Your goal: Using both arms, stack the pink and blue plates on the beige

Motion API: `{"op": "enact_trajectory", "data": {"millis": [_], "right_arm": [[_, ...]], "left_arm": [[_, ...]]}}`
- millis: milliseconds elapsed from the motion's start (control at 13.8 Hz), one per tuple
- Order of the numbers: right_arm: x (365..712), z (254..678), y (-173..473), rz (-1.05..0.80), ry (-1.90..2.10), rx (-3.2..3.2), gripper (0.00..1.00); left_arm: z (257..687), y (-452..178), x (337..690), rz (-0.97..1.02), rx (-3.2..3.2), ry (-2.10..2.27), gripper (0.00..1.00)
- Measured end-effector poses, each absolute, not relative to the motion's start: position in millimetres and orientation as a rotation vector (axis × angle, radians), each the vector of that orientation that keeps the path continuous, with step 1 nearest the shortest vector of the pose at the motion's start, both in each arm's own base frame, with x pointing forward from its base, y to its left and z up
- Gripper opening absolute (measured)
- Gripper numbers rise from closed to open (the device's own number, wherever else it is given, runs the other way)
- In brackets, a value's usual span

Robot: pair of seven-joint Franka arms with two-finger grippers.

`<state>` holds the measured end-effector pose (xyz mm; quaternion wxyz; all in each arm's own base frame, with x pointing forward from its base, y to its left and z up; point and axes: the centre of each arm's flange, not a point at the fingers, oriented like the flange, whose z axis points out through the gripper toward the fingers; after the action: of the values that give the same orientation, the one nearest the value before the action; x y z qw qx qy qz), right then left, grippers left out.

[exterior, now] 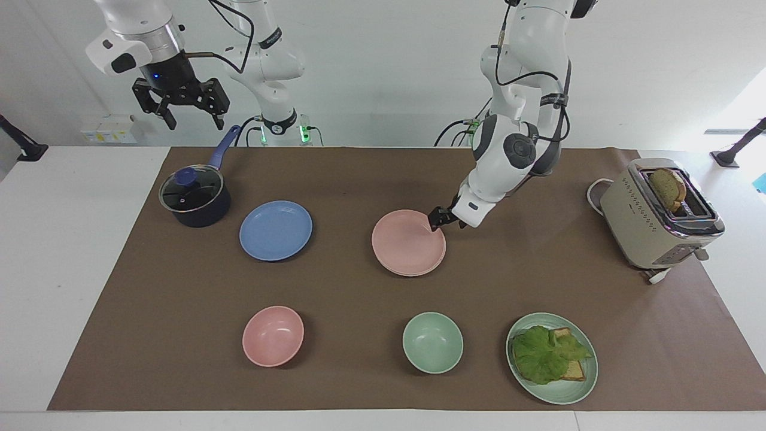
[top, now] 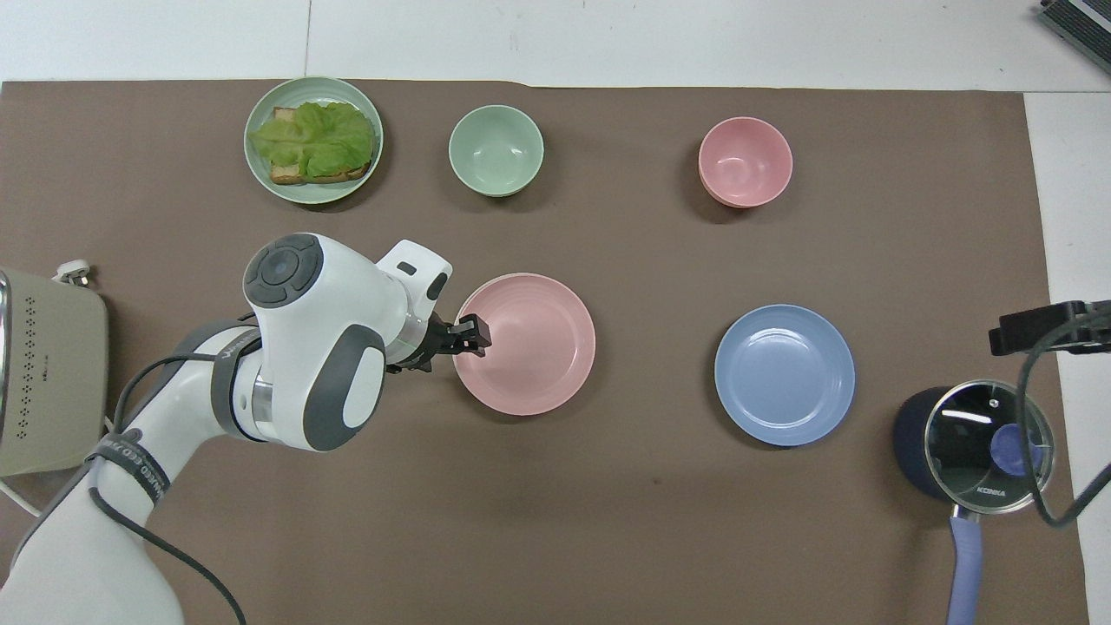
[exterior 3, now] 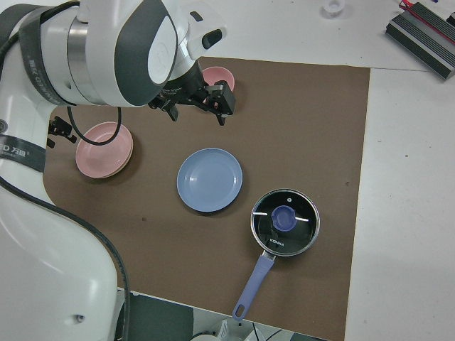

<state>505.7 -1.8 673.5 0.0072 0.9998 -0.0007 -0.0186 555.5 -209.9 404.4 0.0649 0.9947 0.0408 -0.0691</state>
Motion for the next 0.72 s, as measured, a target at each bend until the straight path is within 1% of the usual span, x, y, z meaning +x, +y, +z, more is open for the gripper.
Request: {"op": "enact_trajectory", "data": {"millis": [145,362,506,723], "right_arm": [[506,673,-2,-0.058,-0.002,3.127,1.0],[506,673,-2,-0.058,-0.002,3.127,1.0],[506,673,-2,-0.058,-0.002,3.127,1.0],[506,673,-2,-0.058,-0.002,3.127,1.0]], "left_arm": [[443,-152,573,-0.18,3.003,0.081,1.0],[492,-56,574,-0.121,3.026,0.034,1.0],[525,-32,572,-0.089,3.095,-0.016,1.0],[592,-34,569,-0.05,3.136,-0.069,1.0]]}}
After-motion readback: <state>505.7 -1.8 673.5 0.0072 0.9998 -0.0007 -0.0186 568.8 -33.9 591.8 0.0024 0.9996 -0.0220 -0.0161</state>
